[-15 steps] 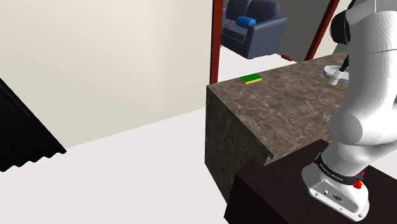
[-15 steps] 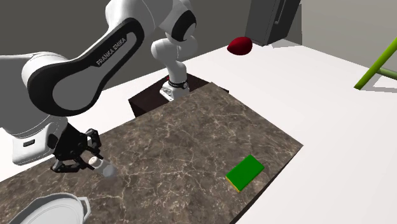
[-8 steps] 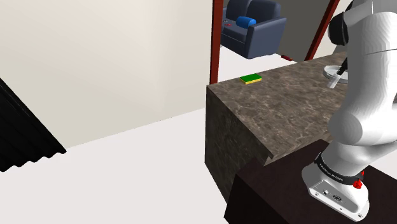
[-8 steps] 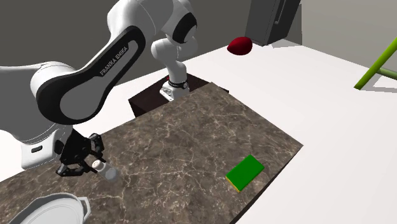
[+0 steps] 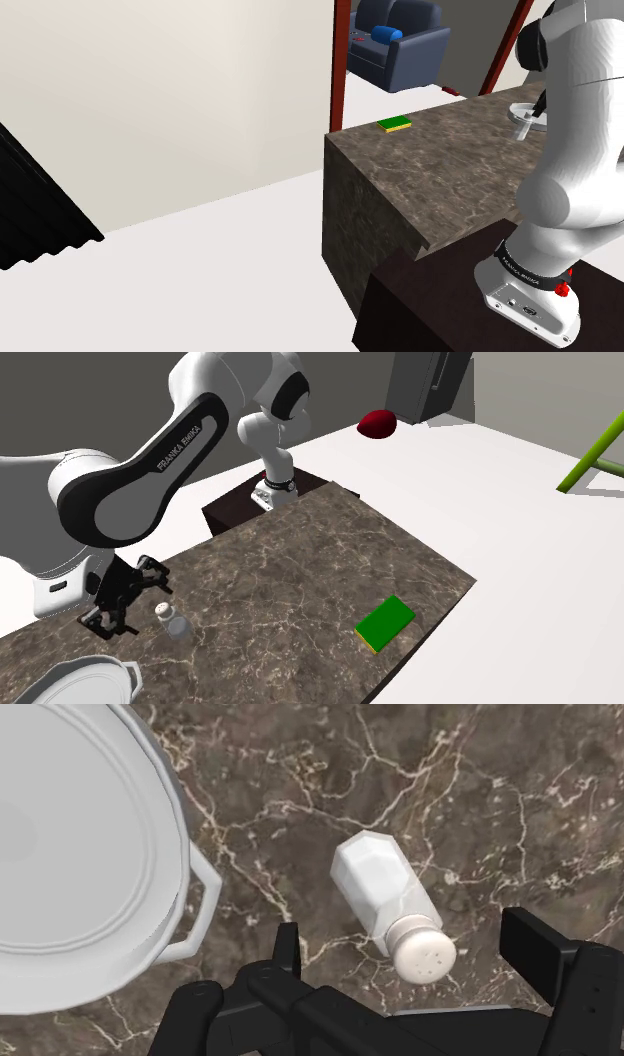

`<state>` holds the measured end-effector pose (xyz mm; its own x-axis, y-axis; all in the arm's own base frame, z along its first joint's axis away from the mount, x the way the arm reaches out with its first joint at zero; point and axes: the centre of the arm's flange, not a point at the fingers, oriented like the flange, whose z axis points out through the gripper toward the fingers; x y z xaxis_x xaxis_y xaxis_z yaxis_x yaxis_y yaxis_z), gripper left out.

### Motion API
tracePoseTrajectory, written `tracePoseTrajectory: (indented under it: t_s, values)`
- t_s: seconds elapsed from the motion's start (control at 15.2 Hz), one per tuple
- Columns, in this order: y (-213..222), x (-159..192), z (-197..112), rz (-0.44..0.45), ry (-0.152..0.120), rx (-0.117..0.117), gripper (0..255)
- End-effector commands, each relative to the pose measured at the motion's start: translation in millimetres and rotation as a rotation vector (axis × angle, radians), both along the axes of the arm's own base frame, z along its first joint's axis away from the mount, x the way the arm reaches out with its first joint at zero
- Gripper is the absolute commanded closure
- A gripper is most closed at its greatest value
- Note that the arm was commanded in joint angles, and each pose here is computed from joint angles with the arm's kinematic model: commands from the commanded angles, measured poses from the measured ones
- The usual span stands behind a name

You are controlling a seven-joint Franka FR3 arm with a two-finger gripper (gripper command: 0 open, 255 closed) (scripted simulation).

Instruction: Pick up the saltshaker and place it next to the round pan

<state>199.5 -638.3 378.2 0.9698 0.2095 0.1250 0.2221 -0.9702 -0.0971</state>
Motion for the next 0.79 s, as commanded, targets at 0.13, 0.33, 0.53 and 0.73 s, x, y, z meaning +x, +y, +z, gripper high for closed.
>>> tracePoseTrajectory:
  t_s: [0.13, 0.33, 0.53, 0.73]
  values:
    - [-3, -3, 26, 0.0, 0.0, 0.0, 0]
    - [-6, -5, 49, 0.0, 0.0, 0.0, 0]
    - [-6, -5, 49, 0.0, 0.0, 0.0, 0]
    - [-6, -5, 49, 0.0, 0.0, 0.0, 0]
